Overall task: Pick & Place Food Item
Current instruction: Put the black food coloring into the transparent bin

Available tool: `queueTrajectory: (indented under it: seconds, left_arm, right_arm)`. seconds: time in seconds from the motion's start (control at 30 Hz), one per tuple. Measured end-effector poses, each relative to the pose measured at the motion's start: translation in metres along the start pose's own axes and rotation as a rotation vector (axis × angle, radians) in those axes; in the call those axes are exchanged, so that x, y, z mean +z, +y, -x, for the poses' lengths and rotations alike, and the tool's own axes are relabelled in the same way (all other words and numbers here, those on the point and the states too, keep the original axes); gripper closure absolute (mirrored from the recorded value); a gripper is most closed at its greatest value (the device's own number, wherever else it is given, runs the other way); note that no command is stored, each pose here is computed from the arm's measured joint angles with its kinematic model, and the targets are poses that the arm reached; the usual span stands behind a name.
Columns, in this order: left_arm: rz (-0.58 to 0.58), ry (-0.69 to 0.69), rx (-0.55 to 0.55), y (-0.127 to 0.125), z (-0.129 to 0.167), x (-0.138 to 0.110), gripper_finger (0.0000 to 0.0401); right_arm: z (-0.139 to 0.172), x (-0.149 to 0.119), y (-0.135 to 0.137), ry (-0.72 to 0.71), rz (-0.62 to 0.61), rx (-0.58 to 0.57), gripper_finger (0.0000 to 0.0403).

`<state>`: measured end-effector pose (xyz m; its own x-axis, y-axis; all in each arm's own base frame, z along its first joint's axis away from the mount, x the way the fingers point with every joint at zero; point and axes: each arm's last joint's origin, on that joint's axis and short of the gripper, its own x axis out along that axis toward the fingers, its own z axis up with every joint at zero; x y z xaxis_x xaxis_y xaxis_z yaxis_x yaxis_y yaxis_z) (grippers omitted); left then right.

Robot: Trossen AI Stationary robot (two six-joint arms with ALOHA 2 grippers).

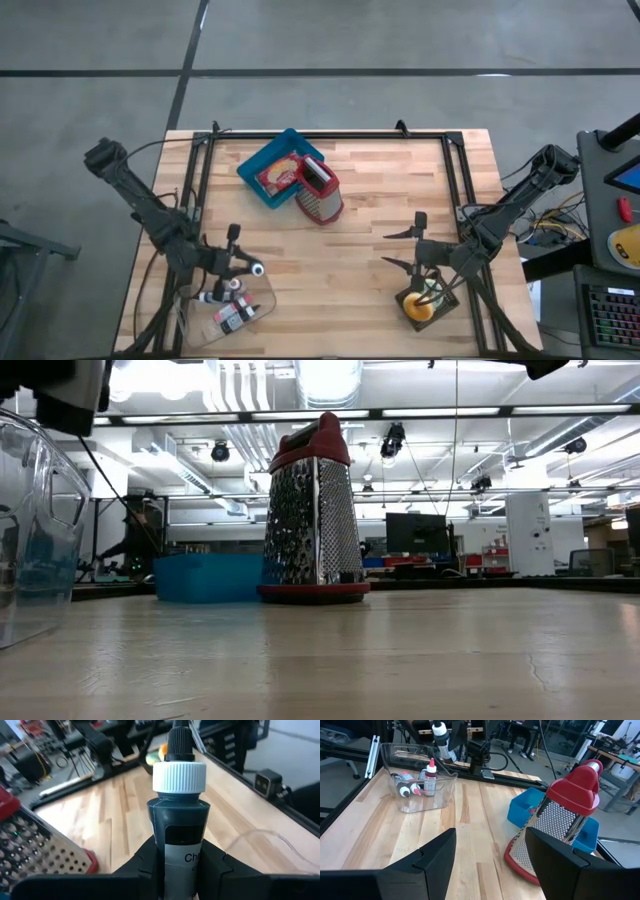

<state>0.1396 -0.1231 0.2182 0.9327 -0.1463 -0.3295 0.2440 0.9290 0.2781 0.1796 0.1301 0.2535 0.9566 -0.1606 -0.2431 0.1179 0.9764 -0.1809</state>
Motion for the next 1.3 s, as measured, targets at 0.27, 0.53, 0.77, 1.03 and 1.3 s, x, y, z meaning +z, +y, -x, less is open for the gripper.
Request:
queueTrajectory:
  seconds: [0.27, 0.53, 0.77, 1.03, 1.3]
  left_arm:
    - [0.018, 0.108, -0.09, -0.002, 0.009, 0.015, 0.0321]
    - [0.007, 0.198, -0.17, -0.007, 0.004, 0.02, 0.0322]
    - [-0.026, 0.276, -0.246, -0.019, -0.007, 0.013, 0.0322]
    - [-0.045, 0.364, -0.287, -0.026, -0.014, 0.007, 0.0322]
    - [-0.121, 0.56, -0.274, -0.029, -0.019, 0.018, 0.0322]
  right_arm:
    - [0.0, 0.0, 0.0, 0.0, 0.0, 0.0, 0.017]
    - [0.0, 0.0, 0.0, 0.0, 0.0, 0.0, 0.017]
    - [0.0, 0.0, 0.0, 0.0, 0.0, -0.001, 0.017]
    - [0.0, 0.0, 0.0, 0.0, 0.0, -0.001, 0.017]
    - [0.0, 0.0, 0.0, -0.001, 0.001, -0.001, 0.017]
